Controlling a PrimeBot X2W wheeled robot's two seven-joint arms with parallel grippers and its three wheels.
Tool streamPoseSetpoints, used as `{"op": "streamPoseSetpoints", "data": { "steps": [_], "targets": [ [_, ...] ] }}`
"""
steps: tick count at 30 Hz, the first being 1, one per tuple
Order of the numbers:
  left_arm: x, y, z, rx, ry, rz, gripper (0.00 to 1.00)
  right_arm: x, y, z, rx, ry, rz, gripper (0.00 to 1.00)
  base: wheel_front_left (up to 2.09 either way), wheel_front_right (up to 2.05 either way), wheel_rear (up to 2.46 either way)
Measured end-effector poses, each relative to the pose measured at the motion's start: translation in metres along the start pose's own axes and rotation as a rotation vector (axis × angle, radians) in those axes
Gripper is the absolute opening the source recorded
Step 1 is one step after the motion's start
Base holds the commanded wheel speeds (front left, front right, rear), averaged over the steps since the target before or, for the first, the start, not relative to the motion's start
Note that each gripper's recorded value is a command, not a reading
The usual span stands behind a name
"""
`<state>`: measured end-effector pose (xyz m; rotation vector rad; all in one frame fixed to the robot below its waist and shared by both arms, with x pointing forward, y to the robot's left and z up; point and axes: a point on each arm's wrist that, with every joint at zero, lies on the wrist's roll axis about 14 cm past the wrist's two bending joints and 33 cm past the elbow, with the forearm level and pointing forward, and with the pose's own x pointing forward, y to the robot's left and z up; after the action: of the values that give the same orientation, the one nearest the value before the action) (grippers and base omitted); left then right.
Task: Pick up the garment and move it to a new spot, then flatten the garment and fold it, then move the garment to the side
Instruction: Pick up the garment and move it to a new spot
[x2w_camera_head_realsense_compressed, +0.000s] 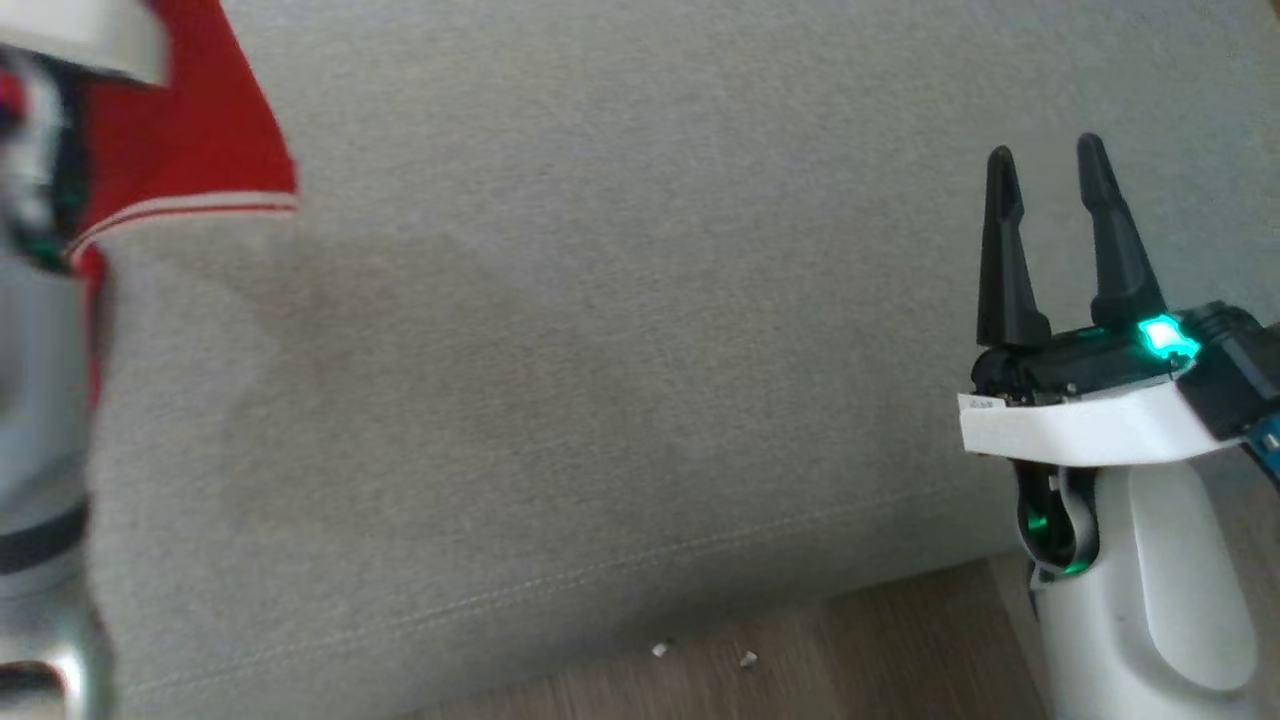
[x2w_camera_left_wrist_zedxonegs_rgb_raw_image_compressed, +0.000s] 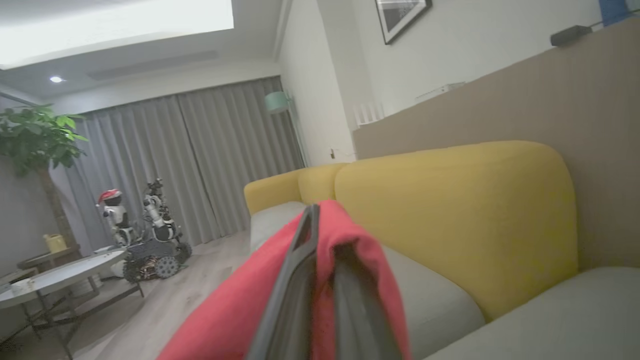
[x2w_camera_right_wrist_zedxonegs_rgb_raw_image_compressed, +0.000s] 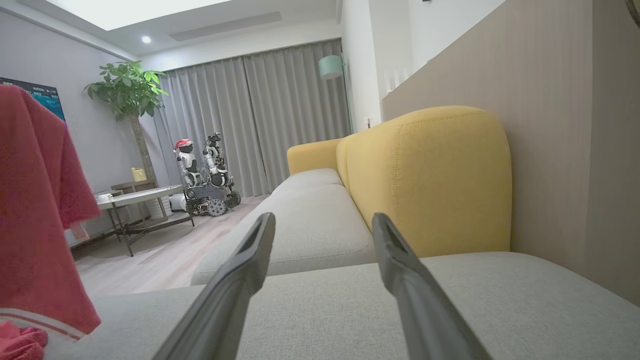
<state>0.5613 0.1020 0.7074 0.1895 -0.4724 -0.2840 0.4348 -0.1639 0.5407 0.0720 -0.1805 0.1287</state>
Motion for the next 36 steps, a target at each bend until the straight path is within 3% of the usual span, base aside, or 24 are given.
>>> {"op": "streamPoseSetpoints", "data": {
  "steps": [10,18,19,20,25,36],
  "targets": [
    [-0.001,-0.173,-0.079,-0.257,0.173,-0.266,0.0,0.001,-0.023,0.014,-0.01,-0.039,-0.053,1.0,0.0,0.0,0.0],
    [-0.031,-0.287,-0.116,-0.286,0.243,-0.536,0.0,-0.009,-0.049,0.016,-0.023,-0.032,-0.126,1.0,0.0,0.0,0.0],
    [-0.035,-0.298,-0.118,-0.281,0.251,-0.57,0.55,-0.011,-0.051,0.015,-0.027,-0.026,-0.132,1.0,0.0,0.0,0.0],
    [-0.04,-0.309,-0.12,-0.284,0.259,-0.608,1.0,-0.013,-0.053,0.015,-0.032,-0.023,-0.14,1.0,0.0,0.0,0.0],
    [-0.067,-0.345,-0.117,-0.323,0.288,-0.728,1.0,-0.017,-0.06,0.016,-0.042,-0.02,-0.161,1.0,0.0,0.0,0.0],
    [-0.112,-0.343,-0.147,-0.218,0.475,-0.829,1.0,-0.003,-0.036,0.017,-0.005,-0.043,-0.091,1.0,0.0,0.0,0.0]
  ]
}}
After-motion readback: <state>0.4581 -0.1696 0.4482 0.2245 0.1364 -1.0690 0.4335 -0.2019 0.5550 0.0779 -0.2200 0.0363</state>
